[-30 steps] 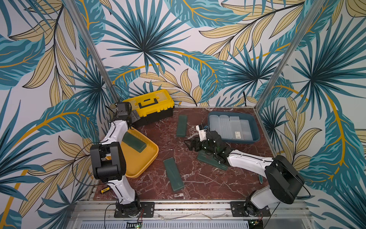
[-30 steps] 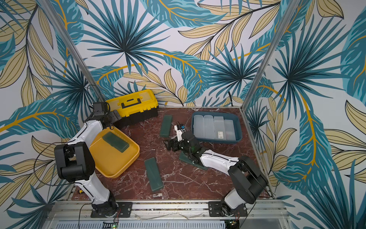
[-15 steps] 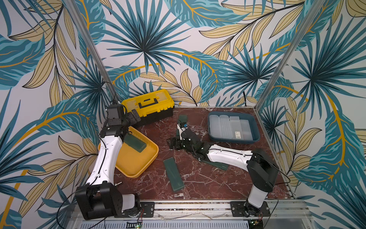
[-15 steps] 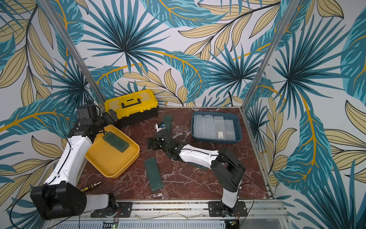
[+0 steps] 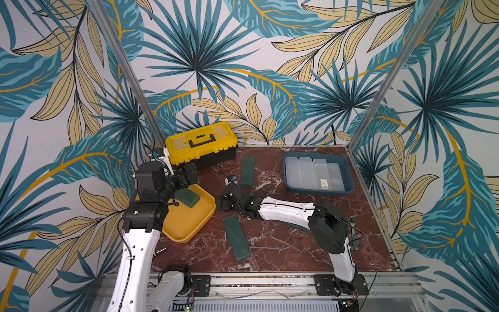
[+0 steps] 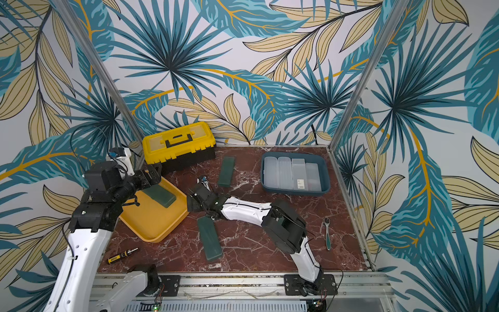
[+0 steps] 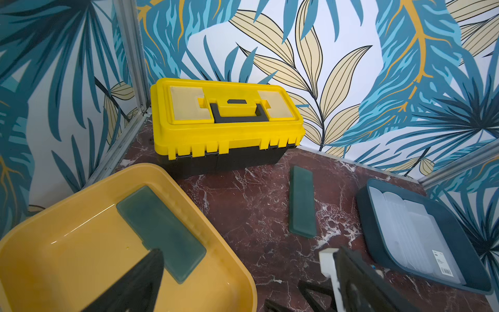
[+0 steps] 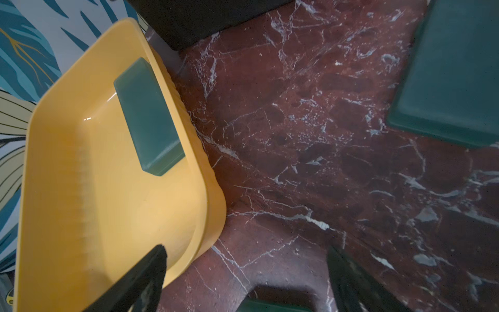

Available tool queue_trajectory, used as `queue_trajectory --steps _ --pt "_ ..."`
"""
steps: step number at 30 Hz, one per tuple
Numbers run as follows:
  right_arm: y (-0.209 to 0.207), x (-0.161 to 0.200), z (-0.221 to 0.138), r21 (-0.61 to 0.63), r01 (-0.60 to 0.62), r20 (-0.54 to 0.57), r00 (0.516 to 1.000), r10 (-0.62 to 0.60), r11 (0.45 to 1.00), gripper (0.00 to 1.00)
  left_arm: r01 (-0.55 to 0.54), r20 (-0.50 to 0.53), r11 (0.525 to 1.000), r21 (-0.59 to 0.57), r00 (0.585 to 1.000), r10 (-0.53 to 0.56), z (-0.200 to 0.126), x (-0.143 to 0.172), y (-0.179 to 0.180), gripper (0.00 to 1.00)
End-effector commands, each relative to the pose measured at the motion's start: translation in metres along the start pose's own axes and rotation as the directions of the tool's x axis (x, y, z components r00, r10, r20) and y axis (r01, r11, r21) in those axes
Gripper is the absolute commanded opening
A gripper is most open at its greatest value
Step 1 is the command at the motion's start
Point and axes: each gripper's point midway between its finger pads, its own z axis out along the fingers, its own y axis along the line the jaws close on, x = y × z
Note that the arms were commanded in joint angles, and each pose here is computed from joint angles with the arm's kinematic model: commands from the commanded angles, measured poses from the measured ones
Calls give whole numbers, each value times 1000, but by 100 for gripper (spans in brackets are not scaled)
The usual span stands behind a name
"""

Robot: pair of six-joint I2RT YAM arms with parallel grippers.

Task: Place the pencil cases by color into the storage box
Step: Adjust the distractor at the corner of the board, then adjust the storage box at the center of the board.

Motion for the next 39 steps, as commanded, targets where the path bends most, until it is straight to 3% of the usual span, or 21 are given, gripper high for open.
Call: queue_trajectory --steps 1,17,31,39 --pt "1 13 6 21 40 -44 998 -39 999 93 11 -53 1000 11 999 -10 0 23 2 100" --pt "10 30 37 60 187 -105 978 -180 980 92 12 -52 999 31 999 -10 -10 34 1 100" --pt "-20 -1 59 101 262 -83 963 -255 960 93 11 -19 999 32 1000 -10 -21 22 -2 100" --pt "-41 -35 65 127 308 -50 951 -304 943 93 14 -31 1000 23 999 -13 -17 24 0 100"
